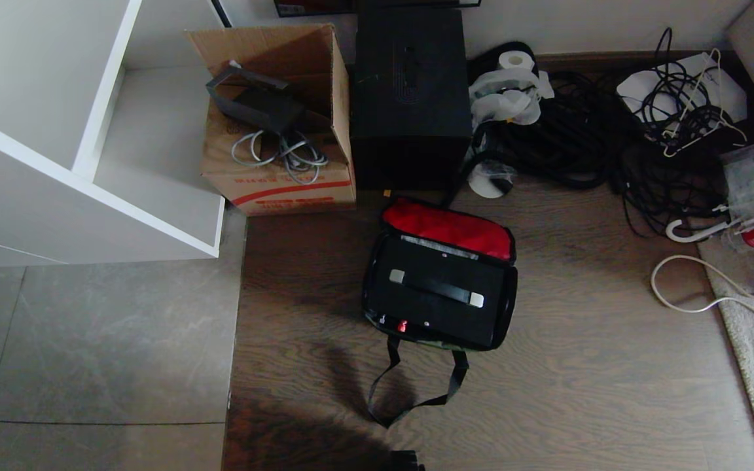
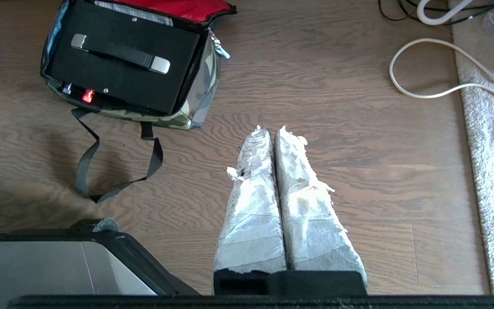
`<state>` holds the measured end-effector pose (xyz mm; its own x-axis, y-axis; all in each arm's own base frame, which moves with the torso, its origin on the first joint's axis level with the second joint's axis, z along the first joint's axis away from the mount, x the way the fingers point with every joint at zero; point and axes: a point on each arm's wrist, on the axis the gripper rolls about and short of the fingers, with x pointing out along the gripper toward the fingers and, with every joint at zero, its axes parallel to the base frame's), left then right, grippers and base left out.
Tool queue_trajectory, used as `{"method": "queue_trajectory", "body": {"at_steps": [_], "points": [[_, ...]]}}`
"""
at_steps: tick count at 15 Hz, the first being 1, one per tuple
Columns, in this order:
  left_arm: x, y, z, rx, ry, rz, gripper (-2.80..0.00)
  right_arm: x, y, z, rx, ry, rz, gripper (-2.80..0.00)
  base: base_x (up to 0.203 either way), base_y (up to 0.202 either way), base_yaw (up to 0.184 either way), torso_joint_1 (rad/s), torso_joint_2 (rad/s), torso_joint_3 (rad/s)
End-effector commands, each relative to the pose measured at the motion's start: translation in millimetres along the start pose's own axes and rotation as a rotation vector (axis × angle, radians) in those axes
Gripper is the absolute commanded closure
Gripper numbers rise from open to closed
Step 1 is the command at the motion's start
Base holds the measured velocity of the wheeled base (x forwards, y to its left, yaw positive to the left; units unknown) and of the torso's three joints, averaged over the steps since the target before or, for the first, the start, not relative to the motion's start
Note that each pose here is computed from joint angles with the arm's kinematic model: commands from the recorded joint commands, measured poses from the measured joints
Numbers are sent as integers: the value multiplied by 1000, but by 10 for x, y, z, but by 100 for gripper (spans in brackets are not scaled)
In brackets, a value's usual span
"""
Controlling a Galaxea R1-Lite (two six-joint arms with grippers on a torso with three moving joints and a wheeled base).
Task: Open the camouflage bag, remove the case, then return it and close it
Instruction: Close the top of the storage box
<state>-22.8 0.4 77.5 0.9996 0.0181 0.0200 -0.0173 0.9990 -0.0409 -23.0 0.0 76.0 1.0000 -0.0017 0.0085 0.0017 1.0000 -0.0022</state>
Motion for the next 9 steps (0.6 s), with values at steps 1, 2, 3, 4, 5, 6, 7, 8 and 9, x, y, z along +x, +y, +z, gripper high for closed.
{"method": "queue_trajectory", "body": {"at_steps": [1, 2, 3, 4, 5, 6, 7, 8, 9], "points": [[5, 1, -26, -1, 8, 1, 0, 3, 0, -2, -1, 2, 2, 0, 0, 0, 0, 0, 0, 0], [5, 1, -26, -1, 8, 1, 0, 2, 1, 0, -12, 4, 6, 0, 0, 0, 0, 0, 0, 0], [5, 1, -26, -1, 8, 1, 0, 0, 3, 0, -15, 5, 14, 0, 0, 0, 0, 0, 0, 0], [5, 1, -26, -1, 8, 1, 0, 1, 3, 1, -15, 1, 13, 0, 0, 0, 0, 0, 0, 0], [5, 1, -26, -1, 8, 1, 0, 2, 3, -3, -13, 2, 14, 0, 0, 0, 0, 0, 0, 0], [5, 1, -26, -1, 8, 1, 0, 2, 3, -2, -9, 6, 12, 0, 0, 0, 0, 0, 0, 0], [5, 1, -26, -1, 8, 1, 0, 1, 3, 1, -9, 5, 11, 0, 0, 0, 0, 0, 0, 0], [5, 1, -26, -1, 8, 1, 0, 1, 3, -2, -9, 8, 11, 0, 0, 0, 0, 0, 0, 0], [6, 1, -24, -1, 8, 1, 0, 1, 3, -3, -9, 8, 12, 0, 0, 0, 0, 0, 0, 0]]}}
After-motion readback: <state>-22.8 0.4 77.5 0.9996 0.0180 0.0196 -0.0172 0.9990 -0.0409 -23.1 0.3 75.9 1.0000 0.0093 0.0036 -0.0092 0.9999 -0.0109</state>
